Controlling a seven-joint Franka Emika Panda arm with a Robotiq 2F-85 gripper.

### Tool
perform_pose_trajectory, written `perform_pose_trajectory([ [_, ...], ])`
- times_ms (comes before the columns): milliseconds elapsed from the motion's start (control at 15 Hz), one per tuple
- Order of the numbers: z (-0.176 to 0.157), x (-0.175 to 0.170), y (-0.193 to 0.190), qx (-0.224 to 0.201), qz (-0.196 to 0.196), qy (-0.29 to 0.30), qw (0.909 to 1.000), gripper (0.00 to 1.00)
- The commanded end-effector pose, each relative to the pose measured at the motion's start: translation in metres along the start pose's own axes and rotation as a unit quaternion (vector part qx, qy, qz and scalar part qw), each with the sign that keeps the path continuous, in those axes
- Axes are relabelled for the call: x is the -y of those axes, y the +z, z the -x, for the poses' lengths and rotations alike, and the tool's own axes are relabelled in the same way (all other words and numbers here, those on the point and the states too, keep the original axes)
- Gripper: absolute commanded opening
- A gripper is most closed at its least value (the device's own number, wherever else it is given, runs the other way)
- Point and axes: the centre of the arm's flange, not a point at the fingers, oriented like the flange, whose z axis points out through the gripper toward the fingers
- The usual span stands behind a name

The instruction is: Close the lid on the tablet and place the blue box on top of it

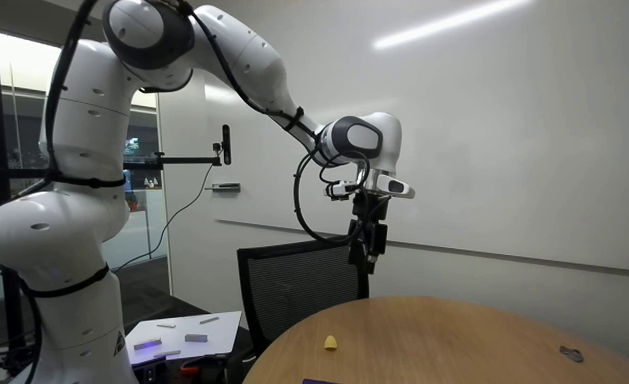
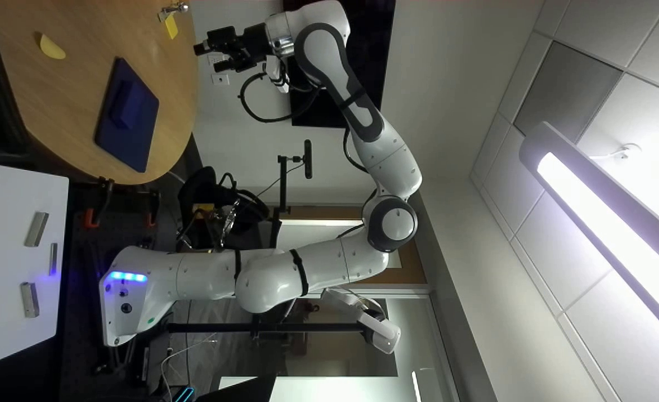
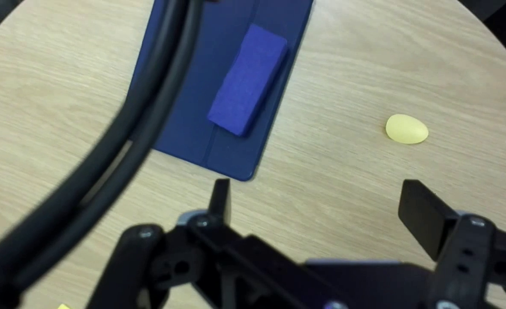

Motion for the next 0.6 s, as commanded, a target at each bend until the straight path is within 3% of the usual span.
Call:
perform_pose_trajectory([
  [0,0.050,-0.003,-0.011,0.020,-0.017,0.007,0.9996,1.00],
  [267,0.066,0.000,-0.004,0.034,-0.026,0.025,0.9988,1.00],
  [333,0.046,-0.001,-0.006,0.027,-0.019,0.013,0.9994,1.00],
  [533,0.047,-0.001,-0.004,0.028,-0.019,0.012,0.9993,1.00],
])
